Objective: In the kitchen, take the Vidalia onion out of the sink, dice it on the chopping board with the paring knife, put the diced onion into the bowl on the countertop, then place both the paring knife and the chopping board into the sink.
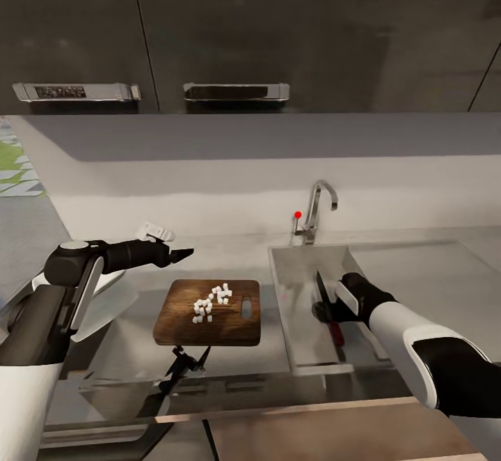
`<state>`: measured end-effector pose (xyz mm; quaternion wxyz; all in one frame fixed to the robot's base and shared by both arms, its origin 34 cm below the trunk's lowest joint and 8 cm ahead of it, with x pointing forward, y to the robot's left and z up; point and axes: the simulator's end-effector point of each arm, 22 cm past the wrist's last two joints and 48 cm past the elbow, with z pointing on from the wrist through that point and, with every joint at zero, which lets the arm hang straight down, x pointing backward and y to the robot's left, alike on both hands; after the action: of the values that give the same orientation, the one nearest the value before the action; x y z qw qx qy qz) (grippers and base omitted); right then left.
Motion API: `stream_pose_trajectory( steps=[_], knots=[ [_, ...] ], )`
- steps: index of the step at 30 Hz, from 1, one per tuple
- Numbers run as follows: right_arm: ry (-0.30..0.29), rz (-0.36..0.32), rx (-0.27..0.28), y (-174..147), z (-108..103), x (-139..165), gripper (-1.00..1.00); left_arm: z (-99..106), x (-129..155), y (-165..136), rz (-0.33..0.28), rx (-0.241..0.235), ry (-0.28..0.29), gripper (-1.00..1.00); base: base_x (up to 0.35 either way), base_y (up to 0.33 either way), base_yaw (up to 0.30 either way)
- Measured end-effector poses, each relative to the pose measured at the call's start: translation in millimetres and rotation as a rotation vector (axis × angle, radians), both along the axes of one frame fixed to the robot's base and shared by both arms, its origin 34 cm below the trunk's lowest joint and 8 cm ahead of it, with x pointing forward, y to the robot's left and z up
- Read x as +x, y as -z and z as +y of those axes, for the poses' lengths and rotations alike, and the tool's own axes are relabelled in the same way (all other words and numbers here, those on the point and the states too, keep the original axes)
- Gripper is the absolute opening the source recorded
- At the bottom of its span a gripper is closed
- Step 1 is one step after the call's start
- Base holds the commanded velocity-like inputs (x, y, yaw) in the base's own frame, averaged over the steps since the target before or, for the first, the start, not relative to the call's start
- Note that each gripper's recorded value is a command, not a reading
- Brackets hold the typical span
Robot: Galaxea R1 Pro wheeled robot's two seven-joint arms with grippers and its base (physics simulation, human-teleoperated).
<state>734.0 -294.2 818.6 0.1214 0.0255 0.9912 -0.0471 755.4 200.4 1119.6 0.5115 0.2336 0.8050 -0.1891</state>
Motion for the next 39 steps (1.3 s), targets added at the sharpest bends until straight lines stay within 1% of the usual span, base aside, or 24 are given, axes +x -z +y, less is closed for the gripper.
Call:
stream_pose_trajectory(
  steps=[3,20,27,35,36,39],
  knots=[
    [0.002,0.011,0.000,3.2,-0.6,-3.8,-1.00,0.0,0.0,0.0,0.000,0.000,0.000,1.00,0.000,0.000,0.000],
    [0.004,0.014,0.003,4.9,-0.3,-5.4,-1.00,0.0,0.0,0.0,0.000,0.000,0.000,1.00,0.000,0.000,0.000],
    [0.000,0.016,0.008,5.4,4.7,-5.6,-1.00,0.0,0.0,0.0,0.000,0.000,0.000,1.00,0.000,0.000,0.000],
    [-0.001,0.016,0.008,5.4,5.4,-5.6,-1.00,0.0,0.0,0.0,0.000,0.000,0.000,1.00,0.000,0.000,0.000],
    [-0.001,0.016,0.008,5.4,5.4,-5.6,1.00,0.0,0.0,0.1,0.000,0.000,0.000,1.00,0.000,0.000,0.000],
    [-0.001,0.016,0.008,5.4,5.3,-5.6,1.00,0.0,0.0,0.0,0.000,0.000,0.000,1.00,0.000,0.000,0.000]
  ],
)
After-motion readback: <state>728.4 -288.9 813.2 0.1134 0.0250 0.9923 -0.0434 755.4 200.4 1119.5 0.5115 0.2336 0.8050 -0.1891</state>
